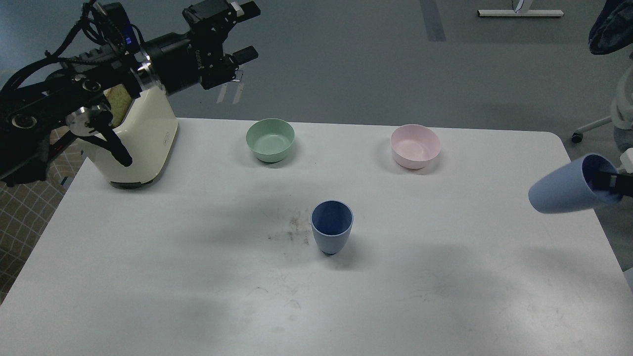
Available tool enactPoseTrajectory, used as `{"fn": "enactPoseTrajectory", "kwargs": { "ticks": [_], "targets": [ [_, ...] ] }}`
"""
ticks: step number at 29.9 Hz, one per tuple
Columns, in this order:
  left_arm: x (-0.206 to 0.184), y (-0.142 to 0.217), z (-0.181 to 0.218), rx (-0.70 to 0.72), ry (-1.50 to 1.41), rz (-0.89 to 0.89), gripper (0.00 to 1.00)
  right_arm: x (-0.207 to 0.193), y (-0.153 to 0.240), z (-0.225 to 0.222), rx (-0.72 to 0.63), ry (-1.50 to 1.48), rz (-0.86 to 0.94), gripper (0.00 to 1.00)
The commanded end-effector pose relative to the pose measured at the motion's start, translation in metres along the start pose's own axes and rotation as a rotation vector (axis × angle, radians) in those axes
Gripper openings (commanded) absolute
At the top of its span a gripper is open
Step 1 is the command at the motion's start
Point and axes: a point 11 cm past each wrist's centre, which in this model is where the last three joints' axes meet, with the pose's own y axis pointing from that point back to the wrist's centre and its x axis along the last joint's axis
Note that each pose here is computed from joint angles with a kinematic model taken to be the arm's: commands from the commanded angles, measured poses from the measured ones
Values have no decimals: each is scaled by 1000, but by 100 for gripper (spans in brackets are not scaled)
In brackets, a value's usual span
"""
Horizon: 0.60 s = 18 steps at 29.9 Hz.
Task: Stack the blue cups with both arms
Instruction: 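Carry the cup over the mid-table cup and lower it inside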
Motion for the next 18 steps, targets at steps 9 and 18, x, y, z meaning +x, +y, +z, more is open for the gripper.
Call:
{"fn": "enactPoseTrajectory", "kwargs": {
  "ticks": [9, 18],
  "targets": [
    [-2, -2, 0, -2, 1, -5, 98, 80, -69, -47, 113, 169, 123, 0],
    [-6, -6, -2, -2, 4, -16, 98, 95, -137, -144, 236, 423, -48, 0]
  ]
}}
